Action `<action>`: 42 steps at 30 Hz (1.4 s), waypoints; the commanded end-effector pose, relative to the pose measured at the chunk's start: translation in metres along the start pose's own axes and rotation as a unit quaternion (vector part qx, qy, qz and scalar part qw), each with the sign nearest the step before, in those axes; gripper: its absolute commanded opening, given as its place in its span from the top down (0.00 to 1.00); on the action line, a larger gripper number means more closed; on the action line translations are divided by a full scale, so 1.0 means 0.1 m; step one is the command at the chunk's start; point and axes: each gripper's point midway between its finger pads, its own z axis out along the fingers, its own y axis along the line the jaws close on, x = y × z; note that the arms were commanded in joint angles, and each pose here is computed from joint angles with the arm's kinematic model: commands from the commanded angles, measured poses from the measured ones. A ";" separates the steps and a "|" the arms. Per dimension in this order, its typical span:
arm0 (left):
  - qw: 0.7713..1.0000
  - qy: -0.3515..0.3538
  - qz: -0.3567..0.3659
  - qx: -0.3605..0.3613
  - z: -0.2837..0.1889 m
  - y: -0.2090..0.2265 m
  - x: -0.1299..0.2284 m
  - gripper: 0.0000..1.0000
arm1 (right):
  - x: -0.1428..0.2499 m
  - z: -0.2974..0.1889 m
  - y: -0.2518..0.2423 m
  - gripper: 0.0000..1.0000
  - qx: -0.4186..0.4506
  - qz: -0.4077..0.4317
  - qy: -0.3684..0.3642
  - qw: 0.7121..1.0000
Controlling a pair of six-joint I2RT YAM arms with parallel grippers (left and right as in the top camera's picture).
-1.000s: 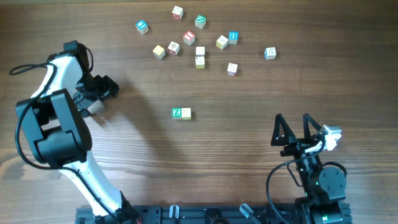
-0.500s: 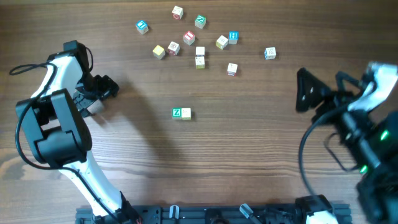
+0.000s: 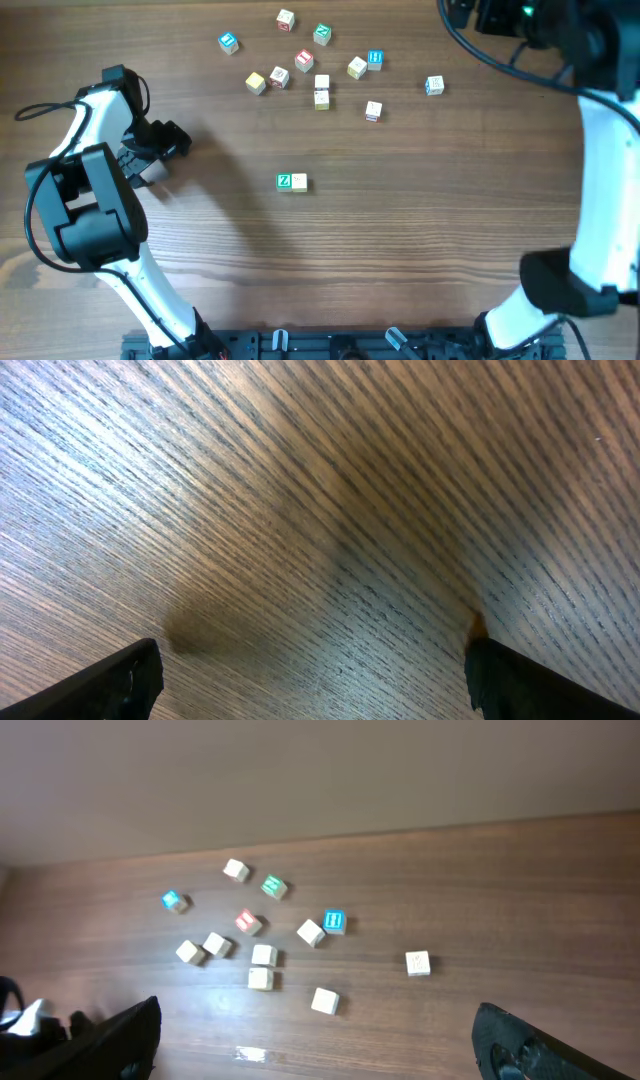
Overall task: Form a horizontal line
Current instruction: 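Raise the right arm and move the right gripper over the blocks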
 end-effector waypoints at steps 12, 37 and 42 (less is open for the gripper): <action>1.000 0.005 -0.002 -0.021 0.10 0.10 0.01 0.00 | -0.16 0.43 -0.01 0.00 -0.006 -0.017 -0.011 1.000; 1.000 0.005 -0.002 -0.021 0.10 0.10 0.01 0.00 | 0.73 2.53 -0.41 0.00 0.019 0.002 0.145 0.989; 1.000 0.005 -0.002 -0.021 0.10 0.10 0.01 0.00 | 1.27 2.99 -1.00 0.00 0.144 -0.012 0.207 0.968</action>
